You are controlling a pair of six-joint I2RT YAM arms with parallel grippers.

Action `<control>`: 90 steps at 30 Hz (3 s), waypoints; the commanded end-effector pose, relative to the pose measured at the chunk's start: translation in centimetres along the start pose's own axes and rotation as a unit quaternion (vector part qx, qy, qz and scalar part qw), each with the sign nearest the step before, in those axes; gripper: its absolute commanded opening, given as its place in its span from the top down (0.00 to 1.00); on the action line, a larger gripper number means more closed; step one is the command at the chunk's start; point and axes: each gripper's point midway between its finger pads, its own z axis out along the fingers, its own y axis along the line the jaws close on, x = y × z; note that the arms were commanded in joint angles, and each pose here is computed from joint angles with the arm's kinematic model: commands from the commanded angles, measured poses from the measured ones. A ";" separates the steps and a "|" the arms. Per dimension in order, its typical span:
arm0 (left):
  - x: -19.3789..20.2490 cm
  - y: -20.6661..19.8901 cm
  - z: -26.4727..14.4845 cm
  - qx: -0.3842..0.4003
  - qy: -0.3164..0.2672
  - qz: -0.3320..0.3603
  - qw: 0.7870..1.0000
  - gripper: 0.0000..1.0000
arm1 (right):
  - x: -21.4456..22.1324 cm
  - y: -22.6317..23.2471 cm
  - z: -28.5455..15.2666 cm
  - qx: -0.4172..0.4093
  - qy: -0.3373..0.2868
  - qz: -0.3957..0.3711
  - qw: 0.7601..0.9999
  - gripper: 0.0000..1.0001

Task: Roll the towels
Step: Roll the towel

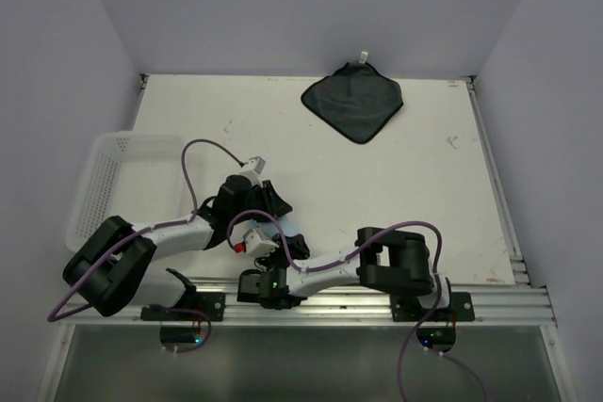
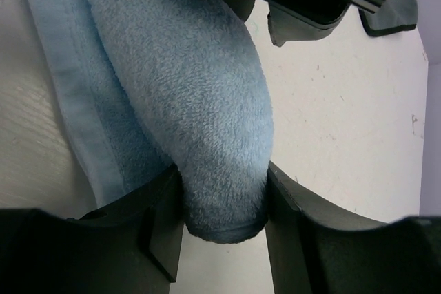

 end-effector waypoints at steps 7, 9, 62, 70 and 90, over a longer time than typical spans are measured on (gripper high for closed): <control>2.6 2.5 -0.6 -0.017 0.010 -0.021 1.000 0.67 | -0.6 0.4 -0.8 -0.030 0.007 0.016 0.999 0.40; 2.8 2.7 -0.7 -0.020 0.011 -0.023 0.999 0.67 | -0.8 0.3 -1.0 -0.039 0.007 0.021 0.999 0.37; 3.4 3.4 -0.9 -0.023 0.007 -0.021 0.999 0.68 | 0.3 0.7 0.2 -0.411 0.106 0.407 0.809 0.33; 1.6 2.6 -0.9 -0.027 -0.011 -0.007 1.000 0.68 | 0.9 1.1 -0.2 -0.424 0.109 0.395 0.808 0.50; -6.5 -1.6 -2.9 -0.036 -0.073 0.038 0.996 0.47 | 1.8 0.2 1.4 -0.253 0.032 0.269 0.929 0.65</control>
